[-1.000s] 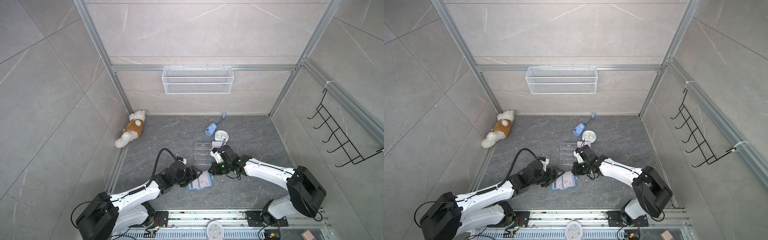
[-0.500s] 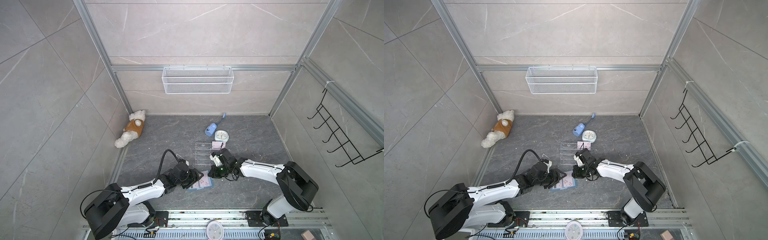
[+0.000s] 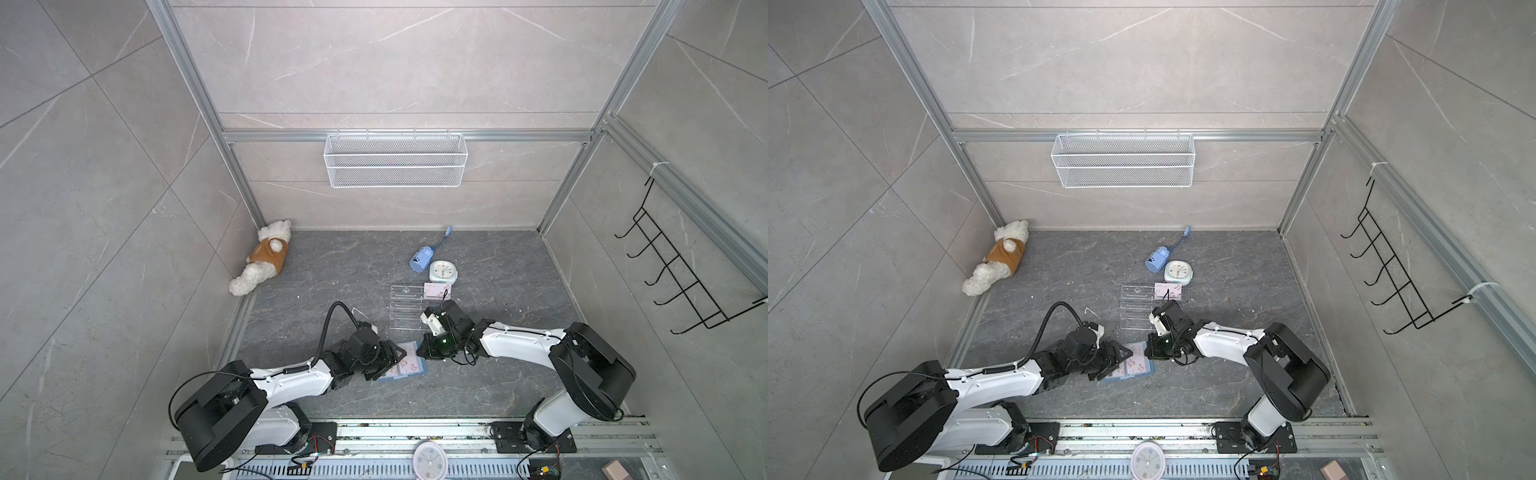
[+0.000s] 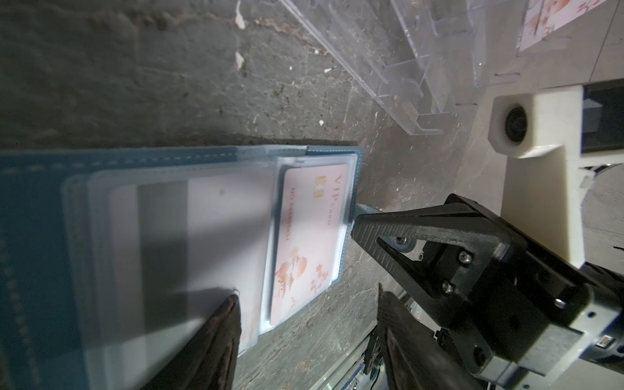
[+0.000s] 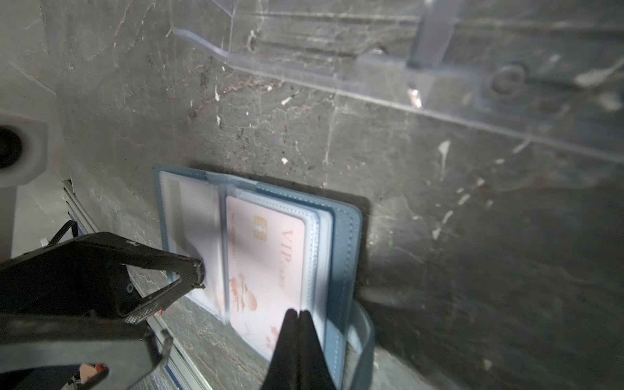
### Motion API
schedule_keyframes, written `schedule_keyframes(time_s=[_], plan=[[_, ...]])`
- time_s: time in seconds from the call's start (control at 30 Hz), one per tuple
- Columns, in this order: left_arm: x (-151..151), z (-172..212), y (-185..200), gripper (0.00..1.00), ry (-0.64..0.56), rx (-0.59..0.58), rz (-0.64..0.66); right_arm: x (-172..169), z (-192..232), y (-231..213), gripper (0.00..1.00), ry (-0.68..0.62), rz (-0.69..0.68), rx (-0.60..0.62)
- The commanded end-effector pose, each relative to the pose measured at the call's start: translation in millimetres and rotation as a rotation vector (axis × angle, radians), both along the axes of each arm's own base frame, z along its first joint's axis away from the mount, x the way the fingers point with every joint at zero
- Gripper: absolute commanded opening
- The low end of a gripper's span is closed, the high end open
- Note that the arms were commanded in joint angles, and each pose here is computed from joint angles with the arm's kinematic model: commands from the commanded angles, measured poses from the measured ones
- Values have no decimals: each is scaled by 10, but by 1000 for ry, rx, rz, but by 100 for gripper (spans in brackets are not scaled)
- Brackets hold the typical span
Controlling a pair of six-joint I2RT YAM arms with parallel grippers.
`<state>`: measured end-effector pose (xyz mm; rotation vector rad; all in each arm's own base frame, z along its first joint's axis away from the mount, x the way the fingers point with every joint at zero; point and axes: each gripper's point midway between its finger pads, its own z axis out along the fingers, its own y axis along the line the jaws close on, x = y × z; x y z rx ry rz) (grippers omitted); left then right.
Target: Take the credit cards out of the card holder
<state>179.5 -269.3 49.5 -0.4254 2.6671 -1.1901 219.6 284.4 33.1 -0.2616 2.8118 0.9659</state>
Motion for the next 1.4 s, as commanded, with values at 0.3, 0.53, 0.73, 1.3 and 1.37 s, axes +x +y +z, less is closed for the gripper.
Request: schedule_keyframes(time_s=[0.3, 0.53, 0.73, 1.3, 1.37], plan=[[31, -31, -19, 60, -25, -29, 16, -71, -136, 33, 0, 36, 4, -4], [12, -96, 2, 54, -17, -29, 22, -112, -192, 55, 0, 47, 5, -8], [21, -99, 16, 46, -33, -41, 31, -142, -220, 61, 0, 49, 11, -15], [59, -110, -24, 12, -74, -94, 36, -196, -298, 51, 0, 68, 21, -22], [57, -114, -10, 4, -76, -92, 40, -203, -309, 48, 0, 70, 21, -26]])
